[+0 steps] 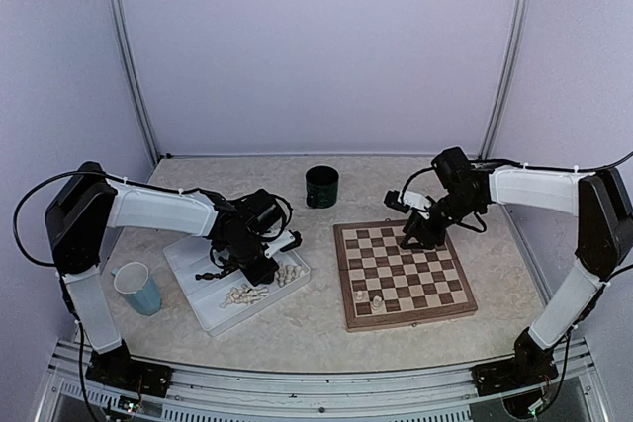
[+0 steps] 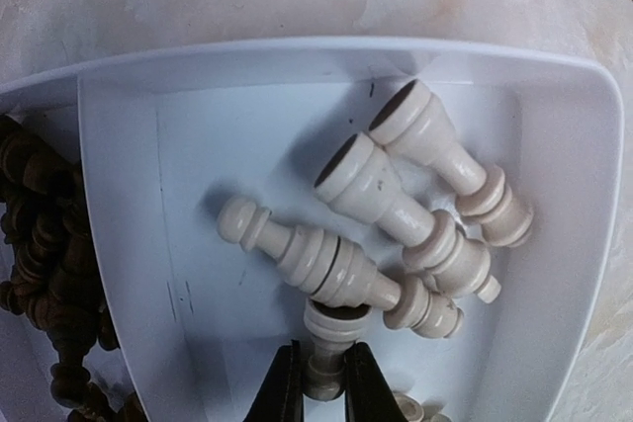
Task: Set up the chess pieces on the board
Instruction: Pick up the rook from the storage box, then pass from the left arm to the right
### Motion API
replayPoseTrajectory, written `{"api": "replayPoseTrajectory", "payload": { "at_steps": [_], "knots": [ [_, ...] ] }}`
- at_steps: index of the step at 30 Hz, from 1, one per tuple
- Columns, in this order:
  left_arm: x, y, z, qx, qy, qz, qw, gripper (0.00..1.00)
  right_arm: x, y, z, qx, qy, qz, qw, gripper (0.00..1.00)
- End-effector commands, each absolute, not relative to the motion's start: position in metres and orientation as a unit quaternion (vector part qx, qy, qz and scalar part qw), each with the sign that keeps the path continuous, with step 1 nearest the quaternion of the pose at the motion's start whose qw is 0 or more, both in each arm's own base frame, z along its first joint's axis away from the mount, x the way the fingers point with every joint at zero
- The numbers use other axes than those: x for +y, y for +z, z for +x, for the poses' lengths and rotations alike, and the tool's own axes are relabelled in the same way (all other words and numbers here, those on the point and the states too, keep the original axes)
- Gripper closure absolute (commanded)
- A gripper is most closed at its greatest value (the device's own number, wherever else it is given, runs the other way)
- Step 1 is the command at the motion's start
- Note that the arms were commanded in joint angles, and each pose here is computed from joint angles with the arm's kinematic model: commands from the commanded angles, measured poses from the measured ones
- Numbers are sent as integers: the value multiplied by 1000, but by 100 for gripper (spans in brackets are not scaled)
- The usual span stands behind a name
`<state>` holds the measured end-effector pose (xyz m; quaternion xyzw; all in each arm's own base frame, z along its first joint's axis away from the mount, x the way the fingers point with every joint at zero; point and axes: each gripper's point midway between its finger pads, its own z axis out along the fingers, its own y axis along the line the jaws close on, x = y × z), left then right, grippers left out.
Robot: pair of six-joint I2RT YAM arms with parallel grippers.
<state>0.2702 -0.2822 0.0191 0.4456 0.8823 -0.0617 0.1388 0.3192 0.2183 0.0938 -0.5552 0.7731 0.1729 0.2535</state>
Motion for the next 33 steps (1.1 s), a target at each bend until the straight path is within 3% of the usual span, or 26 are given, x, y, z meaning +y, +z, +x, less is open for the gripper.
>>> {"api": "replayPoseTrajectory", "payload": {
  "at_steps": [1,10,16,22,27,33],
  "knots": [
    [-290,59,271,880,-81,438,163,97,241,139,324,747,216,-557,292,52],
    [-312,121,259,867,-188,422,188,100,304,187,315,663,227,-634,327,53],
    [-319,133,262,864,-207,413,199,100,351,199,290,609,221,-685,333,53],
    [-343,152,246,835,-302,417,193,100,395,199,259,569,234,-718,325,55],
    [-349,170,239,812,-386,401,177,100,410,185,244,537,173,-762,318,55],
    [-352,180,232,797,-420,402,165,100,417,177,243,521,110,-783,323,54]
  ]
}}
